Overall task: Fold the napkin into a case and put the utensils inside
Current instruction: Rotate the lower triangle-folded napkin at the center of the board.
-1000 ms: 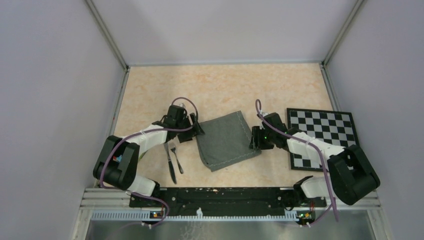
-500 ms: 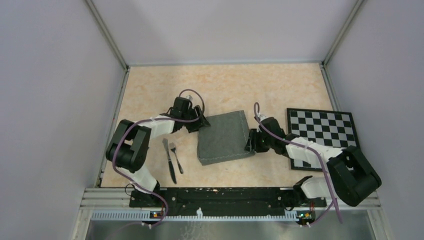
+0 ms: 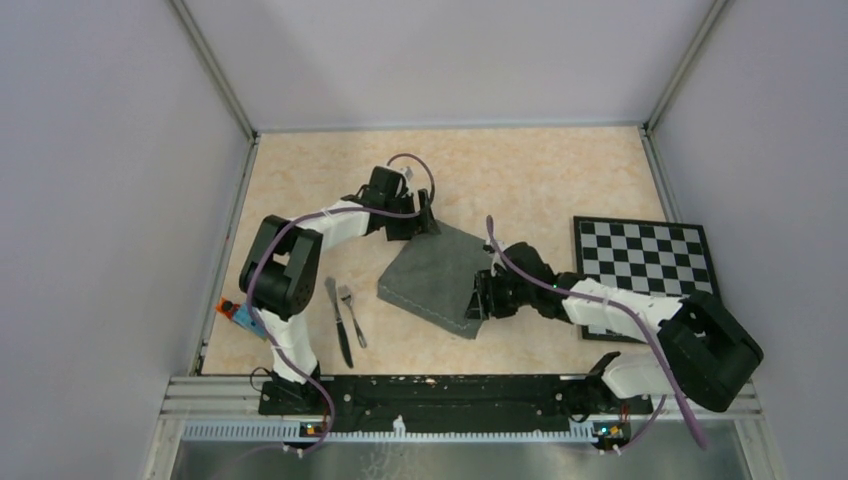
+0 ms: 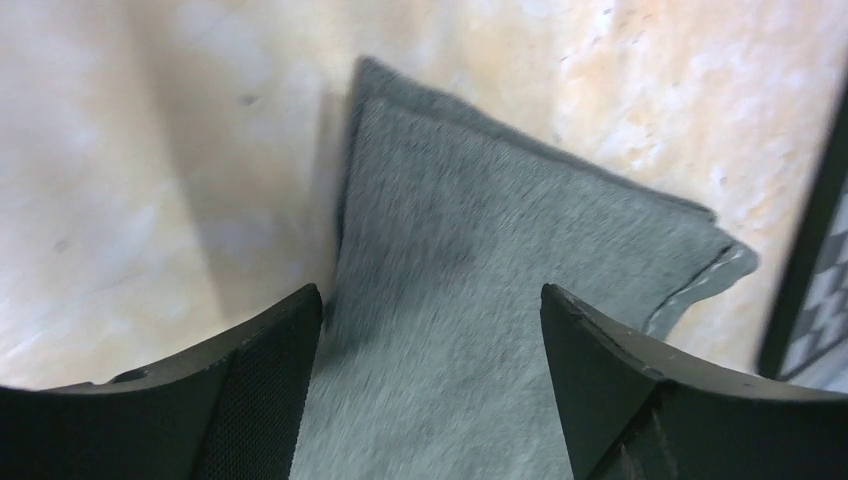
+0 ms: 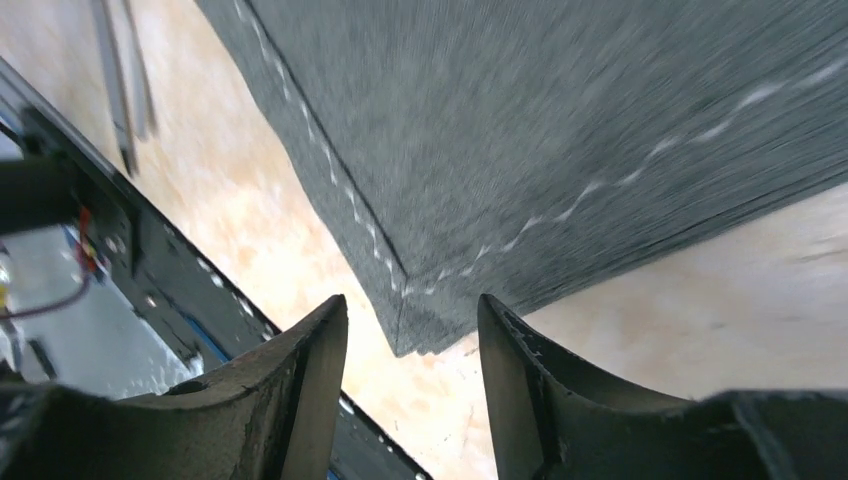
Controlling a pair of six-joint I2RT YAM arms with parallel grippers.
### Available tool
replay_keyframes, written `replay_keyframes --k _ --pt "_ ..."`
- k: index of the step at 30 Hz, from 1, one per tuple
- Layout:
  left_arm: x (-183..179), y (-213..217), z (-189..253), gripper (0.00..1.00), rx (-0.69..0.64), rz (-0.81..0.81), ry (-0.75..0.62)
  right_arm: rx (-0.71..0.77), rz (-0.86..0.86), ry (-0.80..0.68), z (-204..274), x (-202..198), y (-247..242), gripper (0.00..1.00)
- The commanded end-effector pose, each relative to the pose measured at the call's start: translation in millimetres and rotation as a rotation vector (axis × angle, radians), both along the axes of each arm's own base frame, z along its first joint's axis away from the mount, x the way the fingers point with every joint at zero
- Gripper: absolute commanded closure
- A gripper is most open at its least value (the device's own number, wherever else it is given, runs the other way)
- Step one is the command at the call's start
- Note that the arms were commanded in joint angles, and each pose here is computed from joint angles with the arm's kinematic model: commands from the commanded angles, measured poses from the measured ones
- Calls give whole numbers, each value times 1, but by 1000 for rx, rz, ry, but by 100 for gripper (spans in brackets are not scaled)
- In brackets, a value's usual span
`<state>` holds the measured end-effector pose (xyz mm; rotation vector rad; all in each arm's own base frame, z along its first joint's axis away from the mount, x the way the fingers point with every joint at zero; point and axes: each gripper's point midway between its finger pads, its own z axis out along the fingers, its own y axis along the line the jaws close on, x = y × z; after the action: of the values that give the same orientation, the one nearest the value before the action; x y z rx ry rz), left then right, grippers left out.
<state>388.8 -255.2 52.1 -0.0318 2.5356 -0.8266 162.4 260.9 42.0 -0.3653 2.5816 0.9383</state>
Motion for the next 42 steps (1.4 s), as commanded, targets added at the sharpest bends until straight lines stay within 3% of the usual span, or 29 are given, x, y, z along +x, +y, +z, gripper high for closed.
replay_keyframes --k 1,4,12,24,30,36,42 --pt "2 37 46 14 172 32 -124 43 -71 -144 50 54 -16 49" --pt "-12 48 57 11 193 47 -127 13 -123 -168 58 84 -38 48" --pt "-67 48 59 11 67 26 -83 -45 -165 -186 63 124 -50 48" --pt "-100 67 40 13 127 18 -27 10 -125 -79 36 106 -38 51" --pt "-114 74 27 22 141 31 3 -12 -125 -83 32 110 -39 53" --pt "-116 97 19 29 250 90 -3 -4 -89 -67 27 110 -27 56" --pt "-119 92 1 36 246 66 44 -19 -71 -45 14 105 -20 58"
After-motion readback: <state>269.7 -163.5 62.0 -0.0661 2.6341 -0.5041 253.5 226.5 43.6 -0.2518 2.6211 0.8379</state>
